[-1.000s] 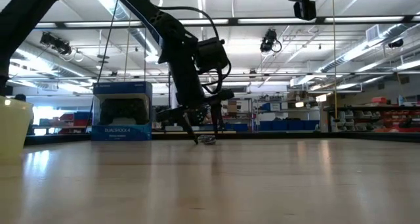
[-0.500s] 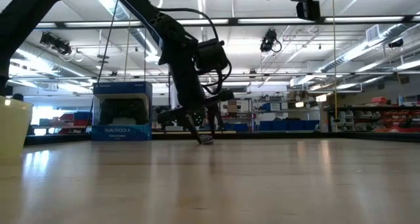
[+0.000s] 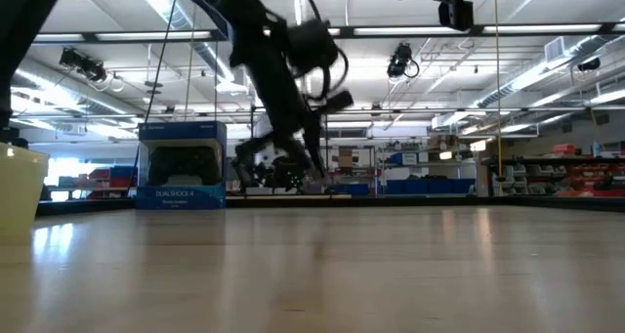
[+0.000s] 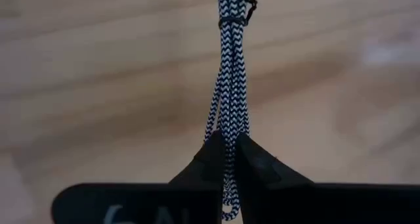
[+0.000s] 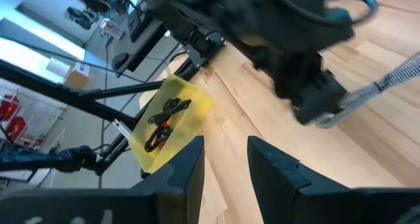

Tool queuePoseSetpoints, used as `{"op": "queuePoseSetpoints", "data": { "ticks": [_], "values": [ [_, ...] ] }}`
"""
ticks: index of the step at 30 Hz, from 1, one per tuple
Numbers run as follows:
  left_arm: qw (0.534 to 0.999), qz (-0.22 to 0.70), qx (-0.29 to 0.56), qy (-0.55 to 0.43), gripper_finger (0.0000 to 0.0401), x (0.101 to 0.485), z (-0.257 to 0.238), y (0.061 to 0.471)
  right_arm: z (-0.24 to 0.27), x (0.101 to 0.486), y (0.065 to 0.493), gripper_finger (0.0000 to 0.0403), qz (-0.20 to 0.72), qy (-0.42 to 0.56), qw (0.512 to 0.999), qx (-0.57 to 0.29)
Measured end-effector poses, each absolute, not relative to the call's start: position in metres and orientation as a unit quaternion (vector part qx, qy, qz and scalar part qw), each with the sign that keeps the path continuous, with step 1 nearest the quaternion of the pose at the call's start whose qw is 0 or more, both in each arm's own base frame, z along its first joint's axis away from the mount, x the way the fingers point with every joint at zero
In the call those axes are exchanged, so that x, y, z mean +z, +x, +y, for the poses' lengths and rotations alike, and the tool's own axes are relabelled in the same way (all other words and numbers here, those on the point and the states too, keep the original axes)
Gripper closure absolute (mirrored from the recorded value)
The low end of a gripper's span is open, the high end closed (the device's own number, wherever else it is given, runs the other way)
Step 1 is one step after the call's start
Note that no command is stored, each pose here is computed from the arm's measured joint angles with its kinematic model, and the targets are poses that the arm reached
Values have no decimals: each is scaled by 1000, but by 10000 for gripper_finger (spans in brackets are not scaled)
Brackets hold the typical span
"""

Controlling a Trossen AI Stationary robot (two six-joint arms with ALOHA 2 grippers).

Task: Pick and place USB-C Cables
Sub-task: Put the white charger cable into the yellow bin

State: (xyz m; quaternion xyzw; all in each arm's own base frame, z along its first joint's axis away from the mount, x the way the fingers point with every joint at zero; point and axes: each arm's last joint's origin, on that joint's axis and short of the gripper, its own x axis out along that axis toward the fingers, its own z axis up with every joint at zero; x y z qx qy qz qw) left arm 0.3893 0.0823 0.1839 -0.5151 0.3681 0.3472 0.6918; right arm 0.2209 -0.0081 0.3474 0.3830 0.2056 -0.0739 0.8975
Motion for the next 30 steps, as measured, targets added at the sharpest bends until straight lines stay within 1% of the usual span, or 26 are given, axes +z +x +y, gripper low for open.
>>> {"op": "queuePoseSetpoints", "data": {
  "ticks": [5,10,13,17,24,26,30],
  "values": [
    [712,348,328,-515,383,240,48,368,-8,347,221,281,215,363,905,-50],
    [707,341,313,-535,383,287,3,334,-10,347,221,281,218,346,912,-39],
    [693,348,304,-553,383,310,-33,306,-10,347,221,281,221,333,916,-29],
    [652,366,327,-579,383,322,-82,268,-8,347,220,281,228,316,921,-5],
    [576,393,398,-597,382,317,-140,217,-6,347,220,281,237,302,923,40],
    [567,405,406,-591,382,315,-152,206,-5,348,220,281,240,297,922,57],
    [551,449,393,-583,382,315,-166,194,-4,347,219,281,251,305,915,81]
  ]
}}
